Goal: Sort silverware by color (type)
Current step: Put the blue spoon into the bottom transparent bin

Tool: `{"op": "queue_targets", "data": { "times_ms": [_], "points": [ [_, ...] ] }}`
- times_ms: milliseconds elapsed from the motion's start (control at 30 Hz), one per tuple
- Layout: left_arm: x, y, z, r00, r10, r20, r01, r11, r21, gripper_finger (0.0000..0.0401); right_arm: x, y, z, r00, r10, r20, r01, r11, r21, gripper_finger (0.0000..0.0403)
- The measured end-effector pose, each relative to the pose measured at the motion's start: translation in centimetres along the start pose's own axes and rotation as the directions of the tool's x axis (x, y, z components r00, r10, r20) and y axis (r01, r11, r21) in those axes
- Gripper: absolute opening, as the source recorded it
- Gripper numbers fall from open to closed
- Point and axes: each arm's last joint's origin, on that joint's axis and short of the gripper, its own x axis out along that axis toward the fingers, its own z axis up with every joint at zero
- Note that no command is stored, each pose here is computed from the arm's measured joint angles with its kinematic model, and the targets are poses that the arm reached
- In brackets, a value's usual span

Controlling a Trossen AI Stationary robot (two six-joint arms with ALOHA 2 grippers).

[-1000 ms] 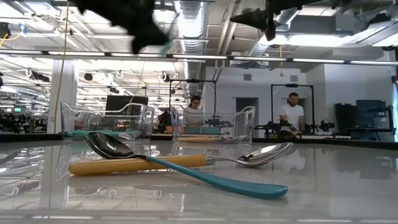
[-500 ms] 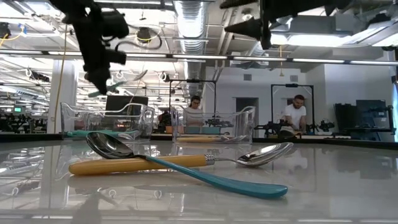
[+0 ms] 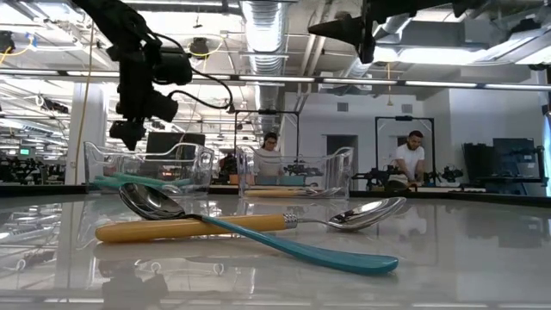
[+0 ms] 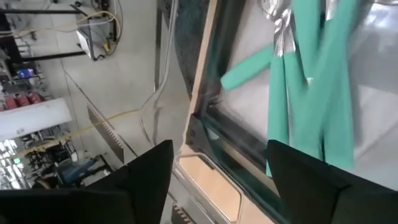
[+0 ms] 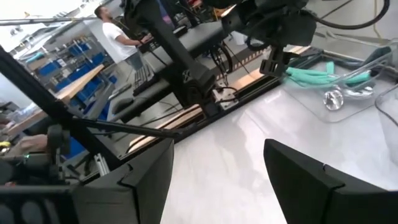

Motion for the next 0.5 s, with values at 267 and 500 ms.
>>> {"op": "queue_targets", "data": {
  "times_ms": [267,500],
  "points": [
    [-2.4,-0.3,-0.9,0.996,-0.024,0.083,0.029,0.998,-0.062,0.0249,0.0,0.0,0.0,1.0,0.0,0.0,0.0,1.0,-0.002,0.0274],
    [-7.7,-3.0,-1.2,0.583,-0.648,0.49,0.755,0.655,-0.033,0.0233,0.0,0.0,0.0,1.0,-0.002,0.002,0.002,1.0,-0.007,0.0274]
  ]
}}
